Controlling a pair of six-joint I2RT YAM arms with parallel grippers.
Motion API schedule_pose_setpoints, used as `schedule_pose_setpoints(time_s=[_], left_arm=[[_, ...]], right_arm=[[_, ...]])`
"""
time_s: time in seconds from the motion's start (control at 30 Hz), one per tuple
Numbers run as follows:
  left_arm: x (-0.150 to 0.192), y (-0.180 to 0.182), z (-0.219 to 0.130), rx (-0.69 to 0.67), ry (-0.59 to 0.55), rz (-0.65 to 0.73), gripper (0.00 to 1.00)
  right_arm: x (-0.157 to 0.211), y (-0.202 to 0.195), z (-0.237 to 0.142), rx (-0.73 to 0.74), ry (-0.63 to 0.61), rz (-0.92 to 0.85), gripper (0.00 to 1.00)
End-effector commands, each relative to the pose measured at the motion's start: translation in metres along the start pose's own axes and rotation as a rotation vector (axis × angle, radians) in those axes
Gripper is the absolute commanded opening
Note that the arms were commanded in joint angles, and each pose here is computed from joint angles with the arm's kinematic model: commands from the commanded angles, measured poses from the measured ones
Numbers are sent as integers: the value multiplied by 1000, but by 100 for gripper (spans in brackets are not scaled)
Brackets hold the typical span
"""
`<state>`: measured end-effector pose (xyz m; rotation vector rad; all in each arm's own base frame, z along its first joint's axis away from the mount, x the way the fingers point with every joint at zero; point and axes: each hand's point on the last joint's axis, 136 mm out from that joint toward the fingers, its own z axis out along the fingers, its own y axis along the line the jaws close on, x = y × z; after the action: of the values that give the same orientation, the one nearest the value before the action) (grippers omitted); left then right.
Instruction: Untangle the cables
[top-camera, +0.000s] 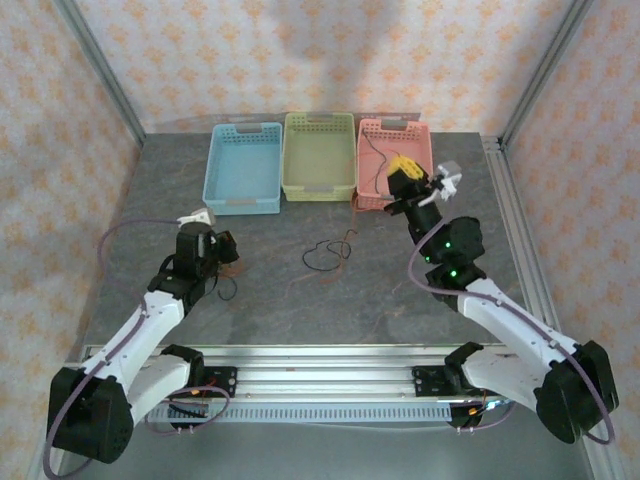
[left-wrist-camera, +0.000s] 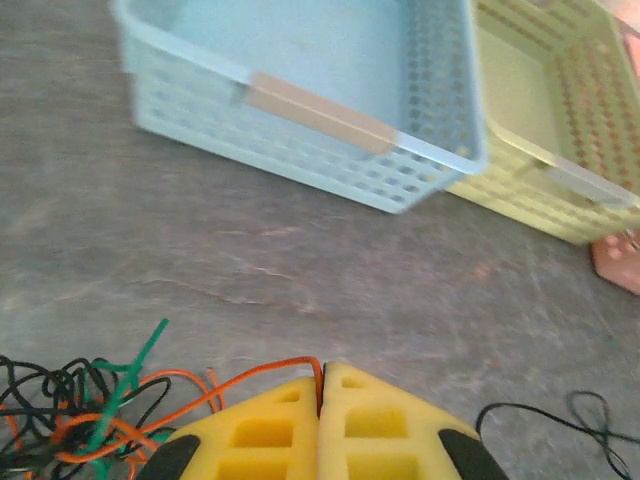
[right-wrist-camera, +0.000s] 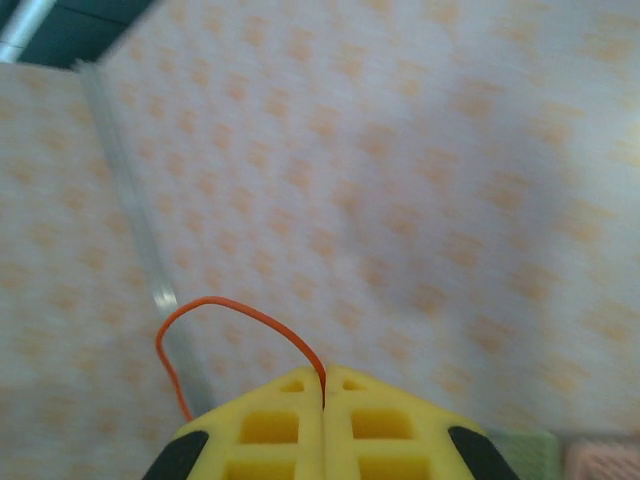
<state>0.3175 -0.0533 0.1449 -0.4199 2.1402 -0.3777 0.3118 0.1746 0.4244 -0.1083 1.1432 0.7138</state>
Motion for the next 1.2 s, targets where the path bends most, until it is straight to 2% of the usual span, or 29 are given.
schedule_pose_setpoints(time_s=[0.0,0.07,0.23,0.37,0.43,0.6,0.67,0.83,0.93,1.07,1.17], left_arm=[[-15,-27,1,90,-43,56,0],[-15,-28,3,92,-40,52,0],[-13,-29,7,107,-44,32,0],[-13,-25,8,98,-63,13,0],[-13,-23,7,92,-77,9,0],[-13,-30,3,143,-96,19,0],[-14,-36,0,187,-103,27,0],[-7,-63,0,316,-44,43,0],[2,-84,3,378,22,74,0],[16,-118,4,413,132,174,0],[26,-140,5,424,191,244,0]], right_arm=[[-24,44,20,-197,18,78,0],[-42,59,34,-258,-3,83,0],[-69,60,68,-225,-69,73,0],[-94,79,87,-305,-111,88,0],[-91,85,98,-319,-83,63,0],[-100,104,107,-419,-108,48,0],[-95,101,112,-402,-92,46,0],[-72,71,107,-243,-59,-33,0],[-38,36,88,-90,-2,-83,0],[7,-22,48,133,51,-142,0],[21,-71,6,347,41,-176,0]])
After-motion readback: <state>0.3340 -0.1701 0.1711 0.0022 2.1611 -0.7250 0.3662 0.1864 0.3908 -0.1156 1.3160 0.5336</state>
